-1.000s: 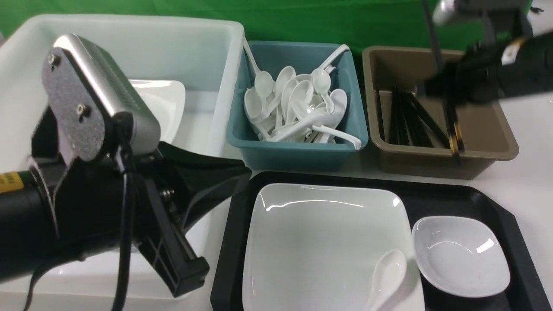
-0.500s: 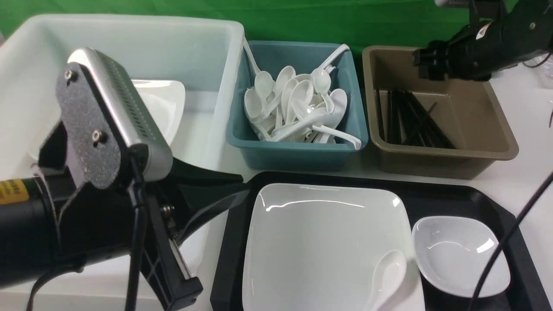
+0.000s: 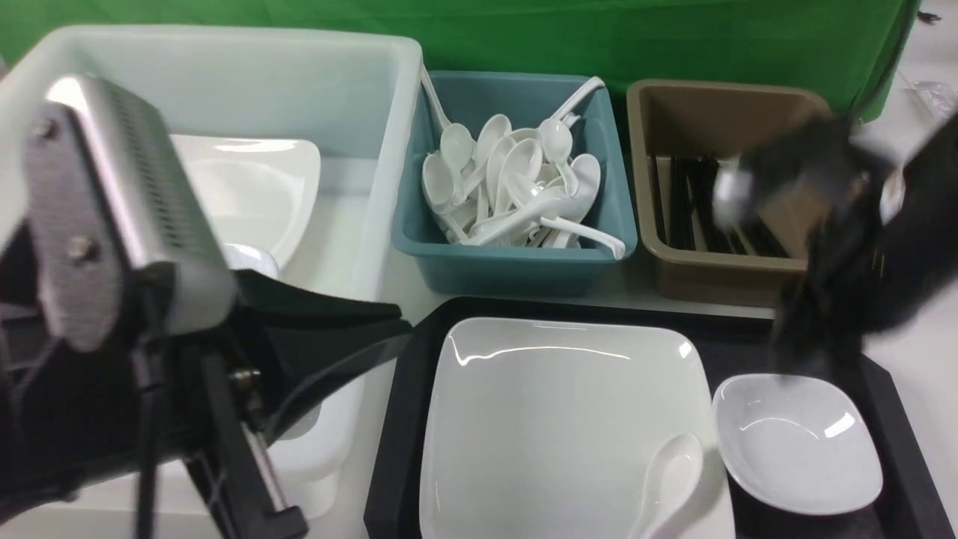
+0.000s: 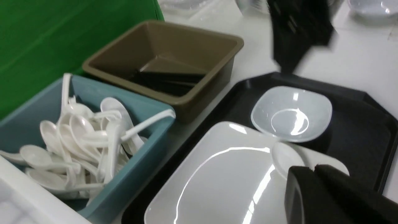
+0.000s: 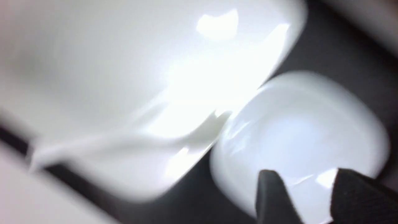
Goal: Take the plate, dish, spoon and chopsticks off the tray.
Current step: Use the right arm to grab a small plate from the dinner plate
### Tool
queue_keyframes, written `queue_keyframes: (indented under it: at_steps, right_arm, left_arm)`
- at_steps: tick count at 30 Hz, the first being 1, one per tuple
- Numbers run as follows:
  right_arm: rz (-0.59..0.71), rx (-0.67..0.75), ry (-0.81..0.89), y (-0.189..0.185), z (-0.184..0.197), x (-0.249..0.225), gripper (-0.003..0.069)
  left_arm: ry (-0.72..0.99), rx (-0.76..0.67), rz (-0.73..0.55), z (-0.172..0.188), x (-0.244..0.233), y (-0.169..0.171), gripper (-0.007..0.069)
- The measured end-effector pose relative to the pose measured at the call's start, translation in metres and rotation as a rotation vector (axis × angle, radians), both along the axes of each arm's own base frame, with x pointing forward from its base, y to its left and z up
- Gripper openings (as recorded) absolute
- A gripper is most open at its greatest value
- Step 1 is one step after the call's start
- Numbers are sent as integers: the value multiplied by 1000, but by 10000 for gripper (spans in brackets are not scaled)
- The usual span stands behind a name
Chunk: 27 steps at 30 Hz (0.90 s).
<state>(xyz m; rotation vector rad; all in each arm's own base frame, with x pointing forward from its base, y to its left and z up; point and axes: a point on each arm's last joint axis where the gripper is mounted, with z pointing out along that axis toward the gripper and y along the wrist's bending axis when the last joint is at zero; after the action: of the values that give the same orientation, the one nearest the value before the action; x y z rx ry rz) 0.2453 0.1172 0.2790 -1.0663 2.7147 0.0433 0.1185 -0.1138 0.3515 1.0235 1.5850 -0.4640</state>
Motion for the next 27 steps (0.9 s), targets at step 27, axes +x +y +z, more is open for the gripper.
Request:
queue_keyframes:
  at_steps: [27]
  right_arm:
    - [228,-163,-104,-23,-125,-13,434]
  left_arm:
    - [17,-23,-25,3,-10,4,18]
